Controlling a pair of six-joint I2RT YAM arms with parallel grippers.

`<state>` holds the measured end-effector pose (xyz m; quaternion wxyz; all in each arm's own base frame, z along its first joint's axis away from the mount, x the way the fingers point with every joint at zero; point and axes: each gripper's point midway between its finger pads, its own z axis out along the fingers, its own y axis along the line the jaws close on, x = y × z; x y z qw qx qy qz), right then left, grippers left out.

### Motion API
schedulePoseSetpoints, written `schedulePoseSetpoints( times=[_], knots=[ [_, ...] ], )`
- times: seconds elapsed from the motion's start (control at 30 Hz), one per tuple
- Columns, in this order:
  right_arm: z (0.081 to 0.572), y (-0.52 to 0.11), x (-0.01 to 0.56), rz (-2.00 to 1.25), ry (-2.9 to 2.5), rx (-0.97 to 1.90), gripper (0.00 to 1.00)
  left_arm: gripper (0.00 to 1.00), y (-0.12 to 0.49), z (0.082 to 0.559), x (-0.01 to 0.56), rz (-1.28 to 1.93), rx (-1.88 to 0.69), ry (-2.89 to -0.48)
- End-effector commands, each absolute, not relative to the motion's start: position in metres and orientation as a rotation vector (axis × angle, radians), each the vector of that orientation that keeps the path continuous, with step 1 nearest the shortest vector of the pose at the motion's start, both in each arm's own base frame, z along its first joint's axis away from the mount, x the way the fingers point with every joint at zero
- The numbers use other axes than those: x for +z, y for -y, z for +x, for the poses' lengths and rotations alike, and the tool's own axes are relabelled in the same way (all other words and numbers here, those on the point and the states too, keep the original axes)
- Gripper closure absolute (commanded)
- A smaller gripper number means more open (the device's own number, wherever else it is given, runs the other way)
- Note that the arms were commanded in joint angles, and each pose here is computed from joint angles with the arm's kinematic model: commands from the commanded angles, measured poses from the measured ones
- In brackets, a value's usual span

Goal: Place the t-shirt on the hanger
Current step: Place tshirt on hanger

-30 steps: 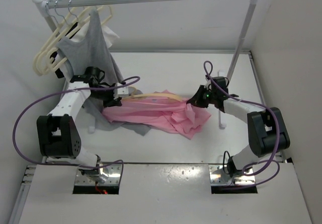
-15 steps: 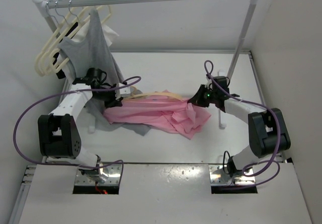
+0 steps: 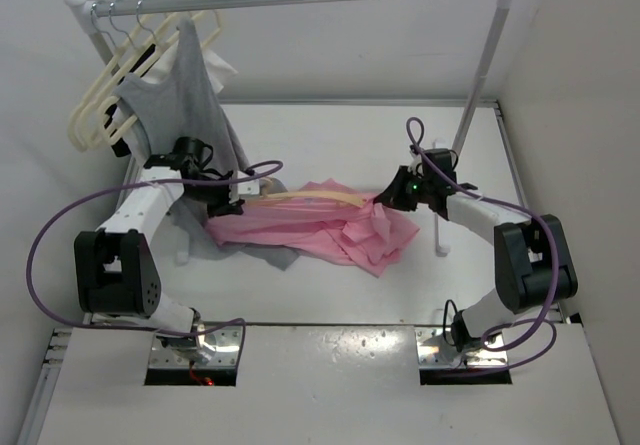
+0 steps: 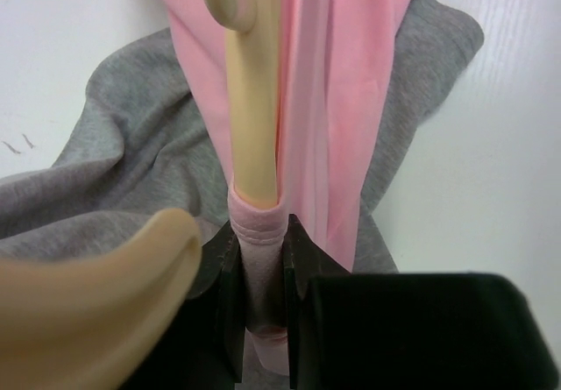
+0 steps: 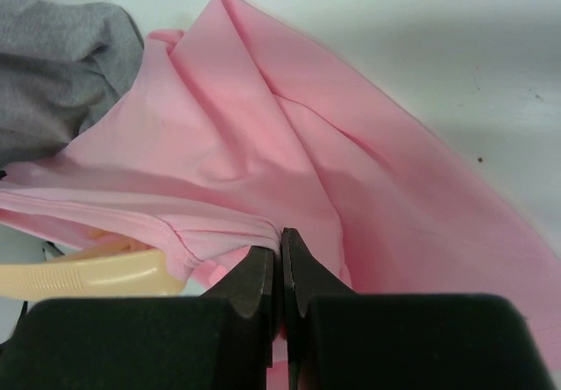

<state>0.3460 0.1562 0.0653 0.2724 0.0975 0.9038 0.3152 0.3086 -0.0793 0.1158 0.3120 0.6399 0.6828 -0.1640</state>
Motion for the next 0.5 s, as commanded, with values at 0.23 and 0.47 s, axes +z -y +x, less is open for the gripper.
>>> schedulePoseSetpoints(
  times=[0.23, 0.47],
  knots=[
    [0.385, -0.07, 0.057, 0.444, -2.354, 0.427, 1.0, 1.0, 0.019, 0.297, 0.105, 1.771, -0.17, -2.04],
    [0.38, -0.069, 0.058, 0.422, -2.355, 0.418, 1.0, 1.0, 0.023, 0.317, 0.109, 1.61, -0.191, -2.118]
  ],
)
